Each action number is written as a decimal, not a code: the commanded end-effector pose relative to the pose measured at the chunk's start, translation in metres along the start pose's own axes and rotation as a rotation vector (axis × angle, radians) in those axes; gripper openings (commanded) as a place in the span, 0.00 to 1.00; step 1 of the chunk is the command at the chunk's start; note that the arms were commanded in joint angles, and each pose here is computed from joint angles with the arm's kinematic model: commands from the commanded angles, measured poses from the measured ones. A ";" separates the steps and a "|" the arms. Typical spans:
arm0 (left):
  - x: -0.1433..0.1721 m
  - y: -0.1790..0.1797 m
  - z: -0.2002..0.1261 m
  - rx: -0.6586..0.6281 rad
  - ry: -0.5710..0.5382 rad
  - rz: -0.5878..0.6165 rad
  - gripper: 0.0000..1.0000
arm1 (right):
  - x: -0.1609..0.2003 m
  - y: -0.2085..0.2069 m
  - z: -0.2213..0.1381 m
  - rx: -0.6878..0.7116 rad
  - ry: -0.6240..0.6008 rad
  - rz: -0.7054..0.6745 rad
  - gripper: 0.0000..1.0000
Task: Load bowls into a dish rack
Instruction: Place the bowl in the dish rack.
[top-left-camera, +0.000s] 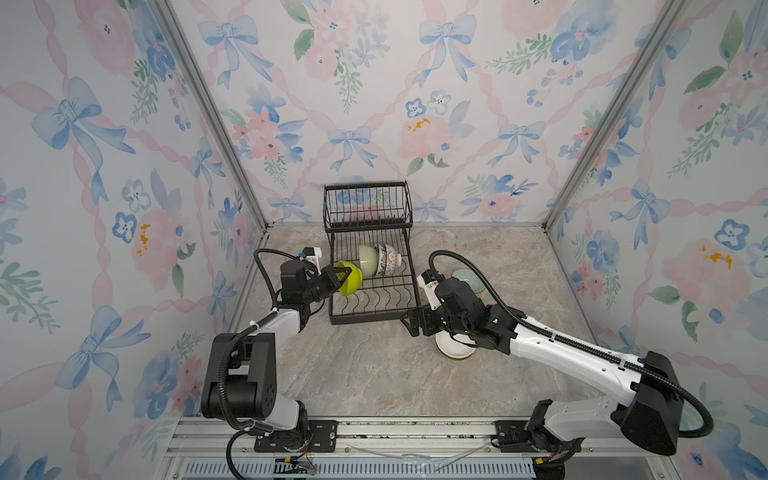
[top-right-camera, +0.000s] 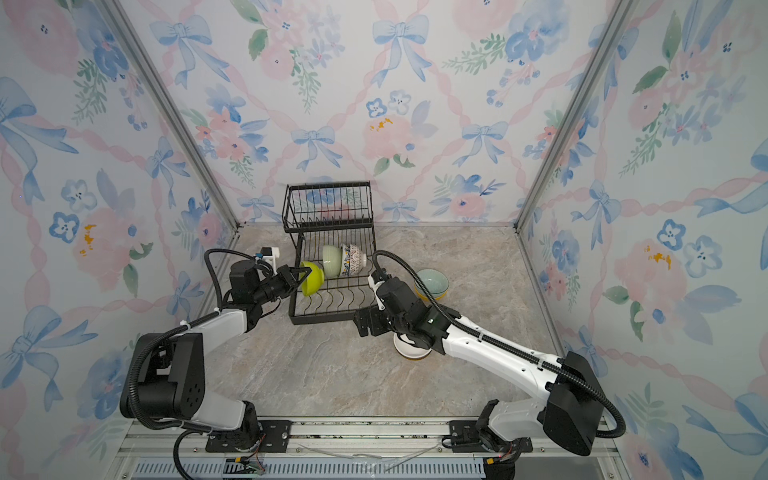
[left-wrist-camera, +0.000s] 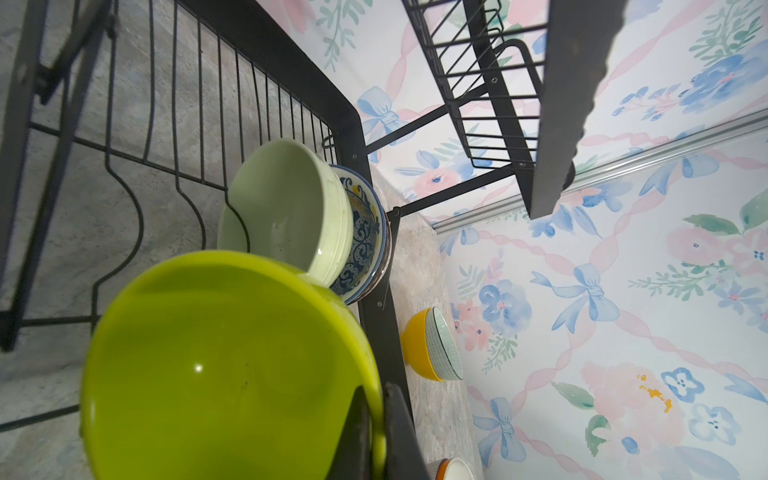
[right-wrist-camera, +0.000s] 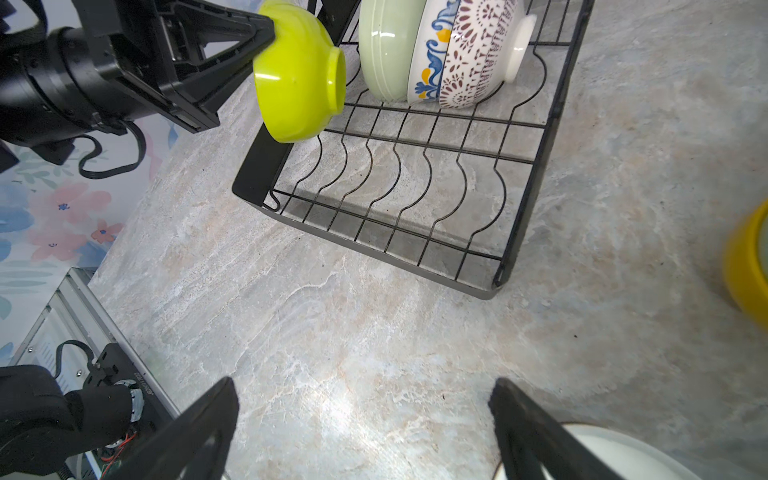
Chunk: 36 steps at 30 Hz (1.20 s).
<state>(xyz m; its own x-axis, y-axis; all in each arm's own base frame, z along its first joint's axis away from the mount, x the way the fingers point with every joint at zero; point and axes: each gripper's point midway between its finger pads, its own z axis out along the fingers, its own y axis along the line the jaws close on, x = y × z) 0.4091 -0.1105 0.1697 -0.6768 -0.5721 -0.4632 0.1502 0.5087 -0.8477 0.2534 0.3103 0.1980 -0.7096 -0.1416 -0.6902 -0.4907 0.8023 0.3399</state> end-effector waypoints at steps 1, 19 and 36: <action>-0.033 -0.024 0.005 0.071 -0.078 0.066 0.00 | -0.007 -0.001 0.002 -0.011 -0.035 0.025 0.96; -0.055 0.013 0.028 0.080 -0.088 0.008 0.00 | -0.001 -0.010 -0.003 0.013 -0.049 0.007 0.96; -0.044 -0.003 0.049 0.263 -0.002 0.010 0.00 | 0.007 -0.011 0.009 0.014 -0.015 -0.007 0.96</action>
<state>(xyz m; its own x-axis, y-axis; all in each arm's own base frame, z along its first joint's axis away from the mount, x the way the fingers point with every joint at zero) 0.4727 -0.1075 0.1523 -0.6830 -0.6012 -0.4147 0.2153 0.3768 -0.9009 0.2532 0.3068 0.1911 -0.6996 -0.1330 -0.7021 -0.4901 0.8044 0.3359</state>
